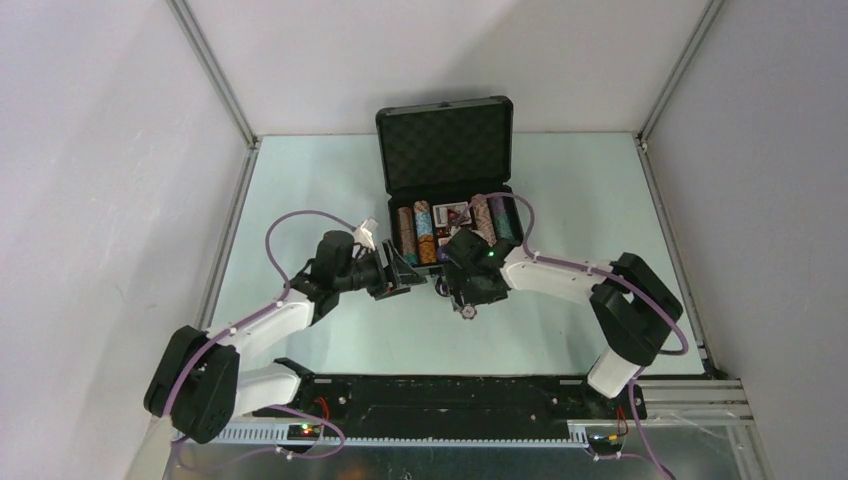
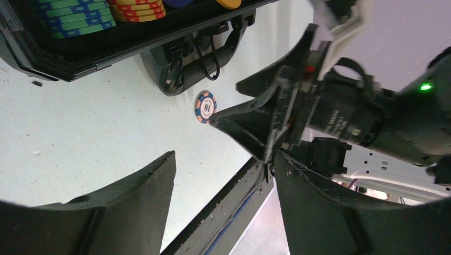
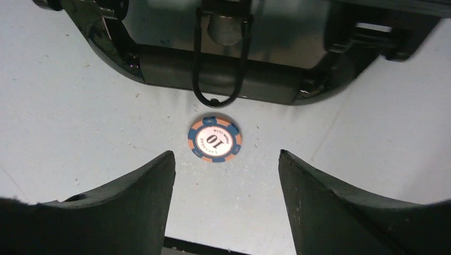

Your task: Pack up texas hold em set

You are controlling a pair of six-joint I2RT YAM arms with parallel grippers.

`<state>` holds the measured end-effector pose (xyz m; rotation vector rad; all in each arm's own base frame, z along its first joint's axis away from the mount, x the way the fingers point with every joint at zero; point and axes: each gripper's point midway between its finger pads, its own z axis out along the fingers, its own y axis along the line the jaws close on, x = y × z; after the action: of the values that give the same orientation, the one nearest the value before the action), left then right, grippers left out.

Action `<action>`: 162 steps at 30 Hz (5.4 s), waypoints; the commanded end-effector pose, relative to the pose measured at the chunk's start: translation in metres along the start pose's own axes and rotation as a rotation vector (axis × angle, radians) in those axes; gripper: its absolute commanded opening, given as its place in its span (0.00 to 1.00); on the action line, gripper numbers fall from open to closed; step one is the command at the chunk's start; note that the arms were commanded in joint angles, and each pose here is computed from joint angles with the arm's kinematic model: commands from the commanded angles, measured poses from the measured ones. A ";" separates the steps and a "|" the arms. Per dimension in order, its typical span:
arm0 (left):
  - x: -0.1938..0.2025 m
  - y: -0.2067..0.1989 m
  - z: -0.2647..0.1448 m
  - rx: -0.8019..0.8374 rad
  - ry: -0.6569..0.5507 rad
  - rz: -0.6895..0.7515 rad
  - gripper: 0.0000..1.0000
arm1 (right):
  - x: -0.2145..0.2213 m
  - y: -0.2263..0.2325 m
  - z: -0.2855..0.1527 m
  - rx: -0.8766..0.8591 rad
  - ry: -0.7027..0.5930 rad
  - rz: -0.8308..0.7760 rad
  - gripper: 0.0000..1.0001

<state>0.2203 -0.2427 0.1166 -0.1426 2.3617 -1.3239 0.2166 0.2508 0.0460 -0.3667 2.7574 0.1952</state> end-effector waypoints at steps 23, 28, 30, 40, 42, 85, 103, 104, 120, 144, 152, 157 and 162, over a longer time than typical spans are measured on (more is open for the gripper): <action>-0.008 -0.013 0.000 0.036 -0.022 0.027 0.72 | 0.041 0.004 0.045 0.064 0.114 -0.053 0.54; -0.008 -0.013 0.000 0.035 -0.022 0.026 0.72 | 0.046 0.004 0.046 0.071 0.125 -0.065 0.49; -0.008 -0.013 0.000 0.035 -0.023 0.027 0.72 | 0.045 0.004 0.047 0.074 0.125 -0.065 0.45; -0.008 -0.012 0.000 0.034 -0.020 0.025 0.72 | 0.022 0.004 0.023 0.066 0.019 -0.071 0.36; -0.008 -0.012 0.000 0.034 -0.021 0.026 0.72 | 0.015 0.002 0.015 0.062 -0.010 -0.065 0.36; 0.043 -0.025 0.041 -0.033 0.094 0.171 0.71 | -0.043 -0.205 0.004 0.188 -0.141 0.545 0.26; 0.046 -0.021 0.042 -0.048 0.099 0.177 0.71 | -0.023 -0.173 0.028 0.174 -0.004 0.398 0.32; 0.046 -0.021 0.041 -0.046 0.099 0.177 0.71 | -0.022 -0.171 0.028 0.173 0.000 0.398 0.32; 0.050 -0.023 0.036 -0.028 0.102 0.182 0.71 | 0.062 -0.123 0.014 0.230 0.184 0.339 0.39; 0.032 -0.029 0.011 -0.038 0.038 0.194 0.71 | 0.164 -0.026 -0.018 0.151 0.188 0.194 0.33; 0.032 -0.030 0.009 -0.033 0.035 0.190 0.71 | 0.162 -0.026 -0.025 0.153 0.154 0.197 0.45; 0.032 -0.030 0.009 -0.034 0.034 0.190 0.72 | 0.144 -0.022 -0.037 0.125 0.081 0.212 0.60; 0.032 -0.030 0.010 -0.035 0.035 0.191 0.71 | 0.140 -0.024 -0.045 0.130 0.079 0.200 0.67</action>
<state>0.1862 -0.2762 0.1169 0.0694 2.4151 -1.2067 0.0754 0.1919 0.0231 -0.0864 2.9002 0.0773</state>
